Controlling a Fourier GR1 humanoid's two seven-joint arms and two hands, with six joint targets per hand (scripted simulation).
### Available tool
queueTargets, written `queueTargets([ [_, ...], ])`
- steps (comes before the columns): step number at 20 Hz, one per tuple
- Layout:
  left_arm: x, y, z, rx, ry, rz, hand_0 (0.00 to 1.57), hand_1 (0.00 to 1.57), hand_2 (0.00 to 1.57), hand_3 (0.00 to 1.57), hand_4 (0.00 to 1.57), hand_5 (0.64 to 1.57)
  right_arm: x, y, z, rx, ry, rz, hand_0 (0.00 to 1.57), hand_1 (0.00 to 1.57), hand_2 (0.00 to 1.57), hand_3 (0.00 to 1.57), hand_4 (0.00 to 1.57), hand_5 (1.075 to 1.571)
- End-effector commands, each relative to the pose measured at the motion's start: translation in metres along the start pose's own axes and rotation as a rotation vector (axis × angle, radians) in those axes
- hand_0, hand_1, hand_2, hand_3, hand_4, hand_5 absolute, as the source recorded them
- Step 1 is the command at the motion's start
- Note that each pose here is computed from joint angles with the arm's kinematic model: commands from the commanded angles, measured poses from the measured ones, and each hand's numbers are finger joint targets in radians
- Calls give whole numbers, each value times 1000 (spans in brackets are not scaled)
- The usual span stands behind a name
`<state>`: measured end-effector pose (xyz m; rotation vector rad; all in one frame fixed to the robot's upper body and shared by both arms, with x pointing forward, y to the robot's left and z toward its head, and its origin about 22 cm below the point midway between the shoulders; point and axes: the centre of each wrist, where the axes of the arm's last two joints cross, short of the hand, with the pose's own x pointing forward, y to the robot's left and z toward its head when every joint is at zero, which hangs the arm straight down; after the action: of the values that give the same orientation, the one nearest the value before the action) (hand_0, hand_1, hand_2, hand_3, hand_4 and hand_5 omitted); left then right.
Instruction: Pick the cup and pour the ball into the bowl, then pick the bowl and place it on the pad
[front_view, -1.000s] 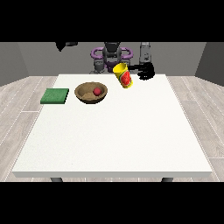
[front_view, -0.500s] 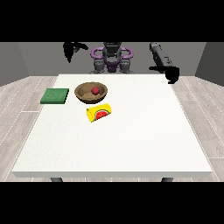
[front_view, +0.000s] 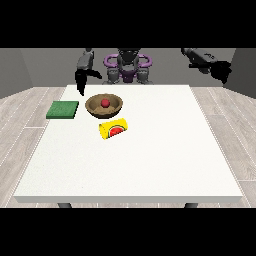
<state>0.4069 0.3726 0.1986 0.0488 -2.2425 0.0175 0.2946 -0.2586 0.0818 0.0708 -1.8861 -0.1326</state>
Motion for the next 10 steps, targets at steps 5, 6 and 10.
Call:
queueTargets([
  [5,73,28,-37,-36,-57,-77,0,0,0,0,0,1541,-49,-49,-12,-33,40,-52,0,0,0,0,332,1571],
  [6,84,31,-45,-14,-18,-80,0,0,0,0,0,1544,-65,-27,-5,-6,91,-60,0,0,0,0,315,1571],
  [10,88,8,-50,-30,-82,-70,0,0,0,0,0,1545,-81,-37,-20,-40,102,-86,0,0,0,0,289,1570],
])
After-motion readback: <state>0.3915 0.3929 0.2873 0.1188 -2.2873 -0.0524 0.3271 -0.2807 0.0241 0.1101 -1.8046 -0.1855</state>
